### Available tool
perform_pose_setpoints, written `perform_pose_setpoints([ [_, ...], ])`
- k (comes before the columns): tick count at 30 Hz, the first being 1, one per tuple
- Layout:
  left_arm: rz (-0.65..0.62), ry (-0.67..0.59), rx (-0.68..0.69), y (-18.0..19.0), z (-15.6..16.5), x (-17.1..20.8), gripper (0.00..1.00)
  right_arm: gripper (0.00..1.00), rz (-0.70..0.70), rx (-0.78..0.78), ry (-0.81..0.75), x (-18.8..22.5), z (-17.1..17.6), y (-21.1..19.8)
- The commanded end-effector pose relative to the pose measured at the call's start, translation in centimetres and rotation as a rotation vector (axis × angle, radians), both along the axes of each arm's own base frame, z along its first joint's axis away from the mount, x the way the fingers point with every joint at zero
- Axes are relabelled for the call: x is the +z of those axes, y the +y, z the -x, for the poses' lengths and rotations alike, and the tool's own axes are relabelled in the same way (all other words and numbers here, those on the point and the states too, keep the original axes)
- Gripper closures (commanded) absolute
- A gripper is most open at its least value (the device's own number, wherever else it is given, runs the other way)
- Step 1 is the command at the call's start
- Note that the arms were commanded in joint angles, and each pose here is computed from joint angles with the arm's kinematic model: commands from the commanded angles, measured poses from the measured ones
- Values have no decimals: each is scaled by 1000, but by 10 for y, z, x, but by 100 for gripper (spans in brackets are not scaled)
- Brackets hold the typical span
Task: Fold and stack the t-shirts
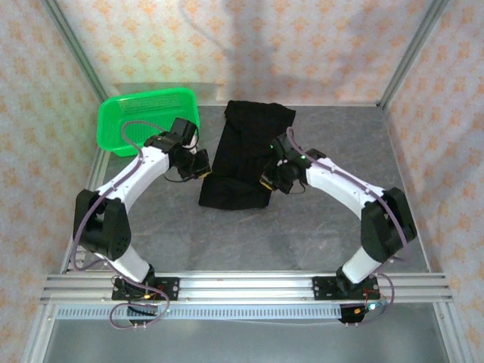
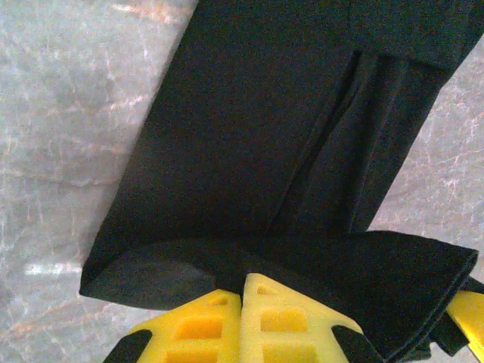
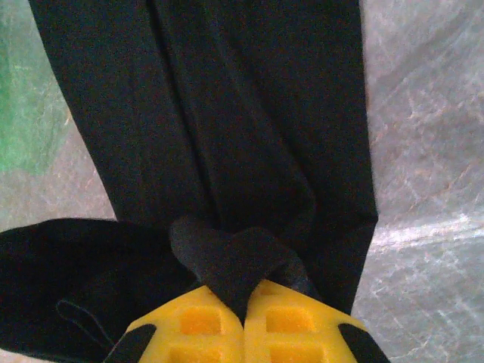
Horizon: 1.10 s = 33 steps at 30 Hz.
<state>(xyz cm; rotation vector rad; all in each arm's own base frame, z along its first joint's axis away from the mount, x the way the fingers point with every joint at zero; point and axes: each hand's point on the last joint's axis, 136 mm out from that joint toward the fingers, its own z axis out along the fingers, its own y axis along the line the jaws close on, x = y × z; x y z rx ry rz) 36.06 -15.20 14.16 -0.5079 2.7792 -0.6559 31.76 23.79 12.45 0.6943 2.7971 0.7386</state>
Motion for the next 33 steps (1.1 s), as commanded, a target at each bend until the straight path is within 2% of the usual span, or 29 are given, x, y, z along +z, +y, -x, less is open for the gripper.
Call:
perform_pose_setpoints([
  [1,4,-51,-26,-1,-20,11,100,100,42,21,37,0,-3,-14],
  [12,13,-32,-67,-12,-57,-7,100,98,41,-16,75,-18,-30,-21],
  [18,-13,-28,-80,-9,-68,-12,100,98,47,-17,92,-28,-42,-20],
  [20,-24,-3,-80,-8,-72,-25,100,98,57,-16,99,-32,-45,-21],
  [33,2,7,-89,-18,-97,-38,100,98,85,-57,120,-43,-60,-33],
])
